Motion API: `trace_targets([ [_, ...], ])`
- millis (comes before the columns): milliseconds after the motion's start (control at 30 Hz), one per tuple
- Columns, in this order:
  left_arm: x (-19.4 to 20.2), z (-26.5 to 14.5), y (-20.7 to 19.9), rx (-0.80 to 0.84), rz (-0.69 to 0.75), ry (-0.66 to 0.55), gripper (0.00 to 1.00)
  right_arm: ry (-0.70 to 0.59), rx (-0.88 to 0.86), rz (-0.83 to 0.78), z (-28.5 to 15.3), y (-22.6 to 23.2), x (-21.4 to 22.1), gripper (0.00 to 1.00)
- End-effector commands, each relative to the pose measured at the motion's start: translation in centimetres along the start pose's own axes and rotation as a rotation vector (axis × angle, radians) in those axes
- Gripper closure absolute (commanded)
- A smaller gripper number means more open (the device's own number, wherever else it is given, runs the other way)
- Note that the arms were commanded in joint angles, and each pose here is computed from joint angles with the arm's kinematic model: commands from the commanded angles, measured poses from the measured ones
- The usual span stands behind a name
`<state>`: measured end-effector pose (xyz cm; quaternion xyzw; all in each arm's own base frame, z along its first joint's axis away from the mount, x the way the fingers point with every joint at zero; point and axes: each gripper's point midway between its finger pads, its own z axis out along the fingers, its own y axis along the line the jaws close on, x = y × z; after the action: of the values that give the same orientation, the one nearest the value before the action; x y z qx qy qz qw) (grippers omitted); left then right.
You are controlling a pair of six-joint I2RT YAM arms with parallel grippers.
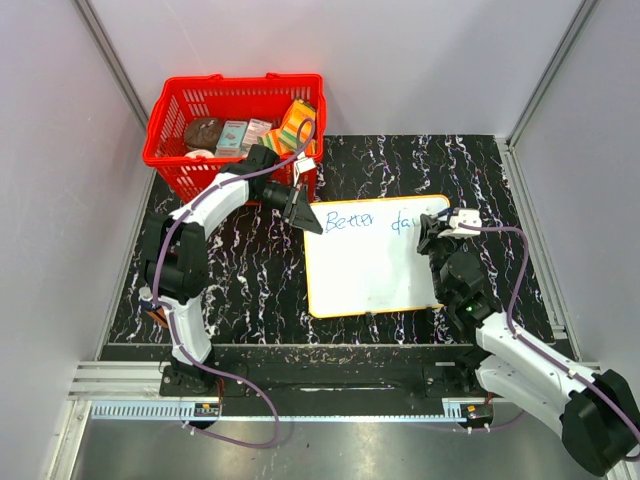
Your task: Write a sentence on the whiteboard
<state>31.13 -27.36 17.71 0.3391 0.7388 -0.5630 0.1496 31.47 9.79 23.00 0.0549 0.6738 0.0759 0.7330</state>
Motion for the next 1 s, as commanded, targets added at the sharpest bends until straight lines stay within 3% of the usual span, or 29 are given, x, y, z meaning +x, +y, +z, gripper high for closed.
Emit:
trace_targets([
  [0, -0.7, -0.3, 2.9, -0.176, 0.158, 0.032, 1.0, -0.011, 0.027, 0.009, -0.1, -0.4, -0.4, 1.0],
  [333, -0.6, -0.3, 2.9, -0.174, 0.156, 0.033, 1.0, -0.104, 0.043, 0.029, 0.2, -0.4, -4.4, 1.0],
  [967, -0.4, -0.3, 2.7, -0.173, 0.16, 0.035, 1.0, -0.113, 0.071, 0.008, 1.2, -0.4, -3.9, 1.0],
])
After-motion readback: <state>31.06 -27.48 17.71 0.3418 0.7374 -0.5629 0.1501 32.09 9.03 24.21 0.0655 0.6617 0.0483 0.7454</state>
